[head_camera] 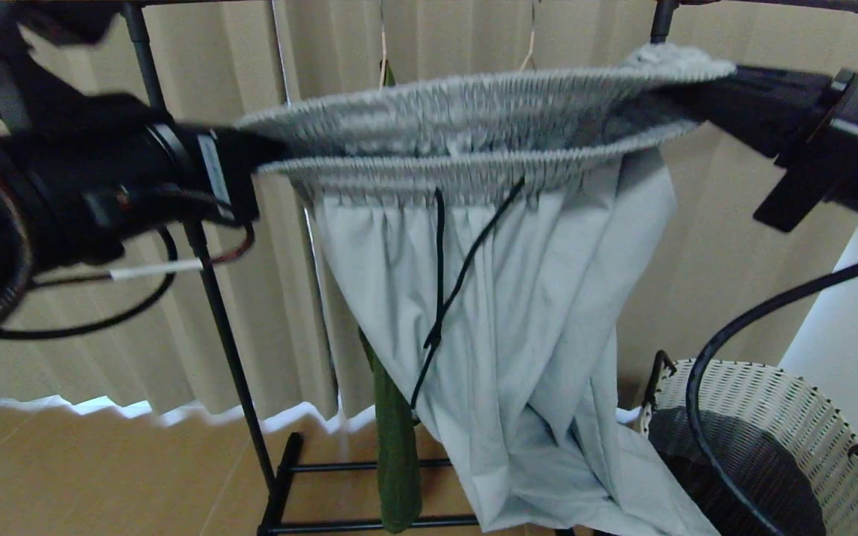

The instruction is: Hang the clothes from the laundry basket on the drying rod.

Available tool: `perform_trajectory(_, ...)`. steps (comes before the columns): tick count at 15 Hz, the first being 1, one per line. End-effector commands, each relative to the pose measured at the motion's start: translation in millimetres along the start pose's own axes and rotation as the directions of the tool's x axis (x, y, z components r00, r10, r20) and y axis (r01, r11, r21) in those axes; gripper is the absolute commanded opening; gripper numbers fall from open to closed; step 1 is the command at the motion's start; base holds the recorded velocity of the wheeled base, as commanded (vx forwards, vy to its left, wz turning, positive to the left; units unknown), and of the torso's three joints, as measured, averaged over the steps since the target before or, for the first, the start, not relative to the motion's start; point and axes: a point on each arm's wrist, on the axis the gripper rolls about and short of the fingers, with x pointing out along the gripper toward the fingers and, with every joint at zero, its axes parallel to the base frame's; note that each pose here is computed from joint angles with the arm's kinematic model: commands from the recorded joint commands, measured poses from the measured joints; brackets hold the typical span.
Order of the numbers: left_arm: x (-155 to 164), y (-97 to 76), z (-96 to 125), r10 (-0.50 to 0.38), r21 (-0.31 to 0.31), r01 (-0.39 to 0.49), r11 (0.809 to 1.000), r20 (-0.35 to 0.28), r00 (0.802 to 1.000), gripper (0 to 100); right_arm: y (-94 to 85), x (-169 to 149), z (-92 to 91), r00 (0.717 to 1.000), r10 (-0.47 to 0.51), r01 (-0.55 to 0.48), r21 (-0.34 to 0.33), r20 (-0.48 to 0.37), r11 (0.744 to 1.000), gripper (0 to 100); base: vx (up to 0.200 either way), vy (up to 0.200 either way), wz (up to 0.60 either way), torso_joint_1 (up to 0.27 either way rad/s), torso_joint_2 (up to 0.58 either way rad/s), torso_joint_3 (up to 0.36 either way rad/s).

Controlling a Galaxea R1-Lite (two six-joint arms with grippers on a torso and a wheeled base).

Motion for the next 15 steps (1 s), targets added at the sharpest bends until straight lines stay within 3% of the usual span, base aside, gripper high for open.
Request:
perform_trajectory(1, -29, 14.6, 75, 0.021, 0.007, -0.022, 1.000, 0.142, 0.990, 0, -10.6, 12, 19.6, 0.997, -0.035, 0.035, -0.009, 0.063, 0.999, 0, 0.000, 0.000, 0.00, 0.000, 0.00, 0.000)
perform_trajectory(3, -28, 12.8, 70, -0.003, 0.020, 0.001, 1.000, 0.095, 0.995, 0, -16.6, 10, 13.6, 0.997, -0.063, 0.064, -0.015, 0.040, 0.998, 0, 0.000, 0.000, 0.00, 0.000, 0.00, 0.000)
perform_trajectory(5, -22, 7.9, 49, -0.025, 0.035, 0.024, 0.999, 0.024, 0.999, 0, -19.6, 7, 2.8, 0.997, -0.080, 0.080, -0.018, 0.004, 0.997, 0, 0.000, 0.000, 0.00, 0.000, 0.00, 0.000)
perform_trajectory(6, -19, 2.2, 32, -0.047, 0.038, 0.049, 0.998, -0.034, 0.998, 0, -20.6, 4, -6.8, 0.996, -0.089, 0.089, -0.018, -0.030, 0.996, 0, 0.000, 0.000, 0.00, 0.000, 0.00, 0.000)
perform_trajectory(10, -16, -10.6, 7, -0.097, 0.043, 0.103, 0.994, -0.122, 0.988, 0, -17.9, 0, -19.9, 0.994, -0.083, 0.082, -0.015, -0.075, 0.997, 0, 0.000, 0.000, 0.00, 0.000, 0.00, 0.000)
perform_trajectory(15, -16, -11.9, 3, -0.100, 0.024, 0.104, 0.994, -0.123, 0.987, 0, -18.1, -1, -20.8, 0.993, -0.088, 0.087, -0.015, -0.080, 0.996, 0, 0.000, 0.000, 0.00, 0.000, 0.00, 0.000)
